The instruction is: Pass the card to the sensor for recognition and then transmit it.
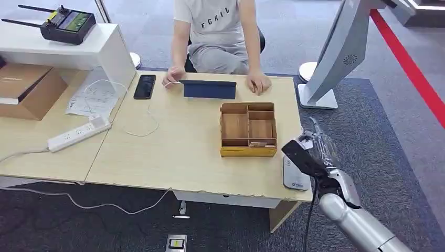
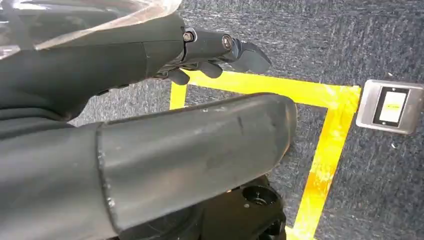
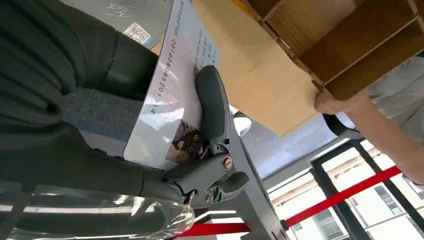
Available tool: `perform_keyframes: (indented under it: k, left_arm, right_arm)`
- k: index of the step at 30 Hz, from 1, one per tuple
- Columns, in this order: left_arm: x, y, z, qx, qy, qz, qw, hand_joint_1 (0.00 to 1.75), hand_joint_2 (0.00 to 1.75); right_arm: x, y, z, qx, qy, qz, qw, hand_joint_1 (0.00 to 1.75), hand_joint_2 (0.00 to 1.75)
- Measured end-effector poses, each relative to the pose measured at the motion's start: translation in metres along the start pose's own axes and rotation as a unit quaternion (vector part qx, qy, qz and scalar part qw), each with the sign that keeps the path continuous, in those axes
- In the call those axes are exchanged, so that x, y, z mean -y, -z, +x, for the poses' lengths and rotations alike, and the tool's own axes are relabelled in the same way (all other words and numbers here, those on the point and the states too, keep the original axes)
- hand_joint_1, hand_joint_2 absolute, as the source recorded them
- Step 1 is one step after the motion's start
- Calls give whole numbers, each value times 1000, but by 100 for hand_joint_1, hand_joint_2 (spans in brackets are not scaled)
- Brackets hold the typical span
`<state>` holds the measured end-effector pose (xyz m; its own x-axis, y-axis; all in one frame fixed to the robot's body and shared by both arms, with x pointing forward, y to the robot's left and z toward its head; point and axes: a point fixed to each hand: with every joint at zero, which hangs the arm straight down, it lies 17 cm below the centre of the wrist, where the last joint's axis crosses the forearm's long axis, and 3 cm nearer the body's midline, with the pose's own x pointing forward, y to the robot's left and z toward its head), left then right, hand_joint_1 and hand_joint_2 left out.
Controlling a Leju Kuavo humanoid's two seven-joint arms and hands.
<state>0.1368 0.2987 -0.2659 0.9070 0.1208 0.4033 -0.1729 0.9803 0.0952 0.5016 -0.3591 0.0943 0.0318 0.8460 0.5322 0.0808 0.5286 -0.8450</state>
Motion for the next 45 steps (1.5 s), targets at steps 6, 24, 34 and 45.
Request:
perform_keyframes:
  k: [6, 24, 34, 45]
  left_arm:
    - [-1, 1, 3, -4, 5, 1, 1000, 0, 0]
    - [-5, 3, 10, 0, 5, 3, 1000, 0, 0]
    - [-6, 3, 9, -3, 6, 5, 1000, 0, 0]
    - [-7, 2, 1, -10, -1, 8, 1000, 0, 0]
  right_arm:
    - [-15, -13, -25, -29, 14, 8, 999, 175, 175]
    - [-40, -34, -73, -87, 13, 29, 996, 175, 175]
    - [-64, -55, -100, -119, 8, 53, 991, 175, 175]
    - [-73, -61, -105, -124, 7, 59, 990, 175, 175]
